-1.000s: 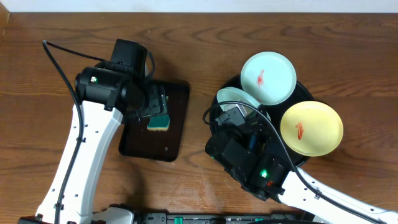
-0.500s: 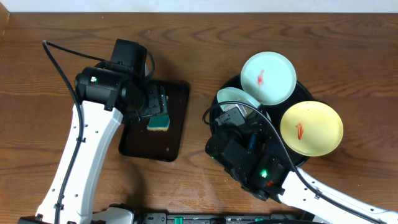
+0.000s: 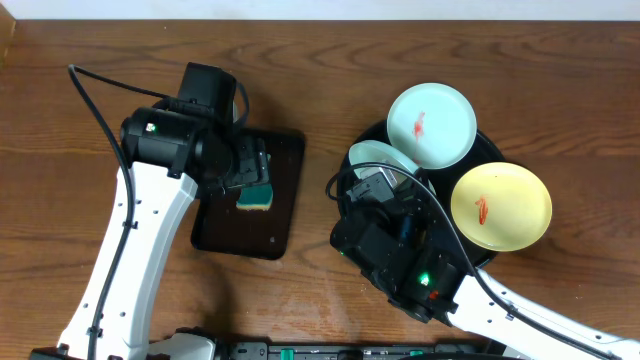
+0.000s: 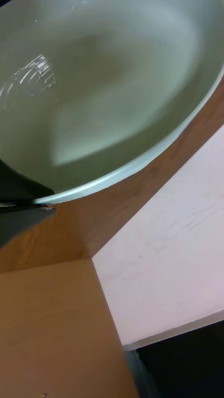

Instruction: Clean dirty plates on tray and stack at the side

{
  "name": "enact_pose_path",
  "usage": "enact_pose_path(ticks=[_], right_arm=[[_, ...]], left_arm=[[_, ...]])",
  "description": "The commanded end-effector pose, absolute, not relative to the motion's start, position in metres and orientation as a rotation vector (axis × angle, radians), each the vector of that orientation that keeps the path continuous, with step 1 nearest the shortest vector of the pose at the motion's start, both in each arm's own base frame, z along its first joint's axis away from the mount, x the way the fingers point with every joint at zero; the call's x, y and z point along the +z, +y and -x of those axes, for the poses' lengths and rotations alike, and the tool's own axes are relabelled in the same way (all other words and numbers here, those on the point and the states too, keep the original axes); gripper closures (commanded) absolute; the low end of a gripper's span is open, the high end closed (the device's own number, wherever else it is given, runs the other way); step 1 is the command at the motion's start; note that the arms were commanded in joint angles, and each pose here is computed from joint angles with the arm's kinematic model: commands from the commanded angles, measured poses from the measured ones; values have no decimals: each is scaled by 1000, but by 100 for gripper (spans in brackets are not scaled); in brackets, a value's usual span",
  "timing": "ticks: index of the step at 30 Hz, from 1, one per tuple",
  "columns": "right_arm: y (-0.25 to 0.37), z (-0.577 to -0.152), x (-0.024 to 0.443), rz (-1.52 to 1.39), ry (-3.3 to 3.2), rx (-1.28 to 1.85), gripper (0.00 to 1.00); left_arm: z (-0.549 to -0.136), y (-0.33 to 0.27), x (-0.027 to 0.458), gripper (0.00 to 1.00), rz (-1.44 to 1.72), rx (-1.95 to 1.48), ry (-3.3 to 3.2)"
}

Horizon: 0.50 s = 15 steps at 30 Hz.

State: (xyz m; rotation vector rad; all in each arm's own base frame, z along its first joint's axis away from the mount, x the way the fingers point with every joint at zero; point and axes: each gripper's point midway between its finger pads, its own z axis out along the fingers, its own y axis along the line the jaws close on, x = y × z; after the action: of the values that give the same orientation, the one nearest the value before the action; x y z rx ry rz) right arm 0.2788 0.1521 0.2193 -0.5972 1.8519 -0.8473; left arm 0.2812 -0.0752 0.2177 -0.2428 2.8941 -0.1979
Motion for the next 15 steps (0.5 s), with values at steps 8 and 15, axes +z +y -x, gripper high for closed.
enact_pose_path(ticks=[8,15], right_arm=[[149,-279,231,564,1837,-849,99],[147,-280,231,558,1842,-852,99]], left_arm=[[-281,-72,219,19,227,-174,2888],[-281,-72,219,20,227,-174,2887]])
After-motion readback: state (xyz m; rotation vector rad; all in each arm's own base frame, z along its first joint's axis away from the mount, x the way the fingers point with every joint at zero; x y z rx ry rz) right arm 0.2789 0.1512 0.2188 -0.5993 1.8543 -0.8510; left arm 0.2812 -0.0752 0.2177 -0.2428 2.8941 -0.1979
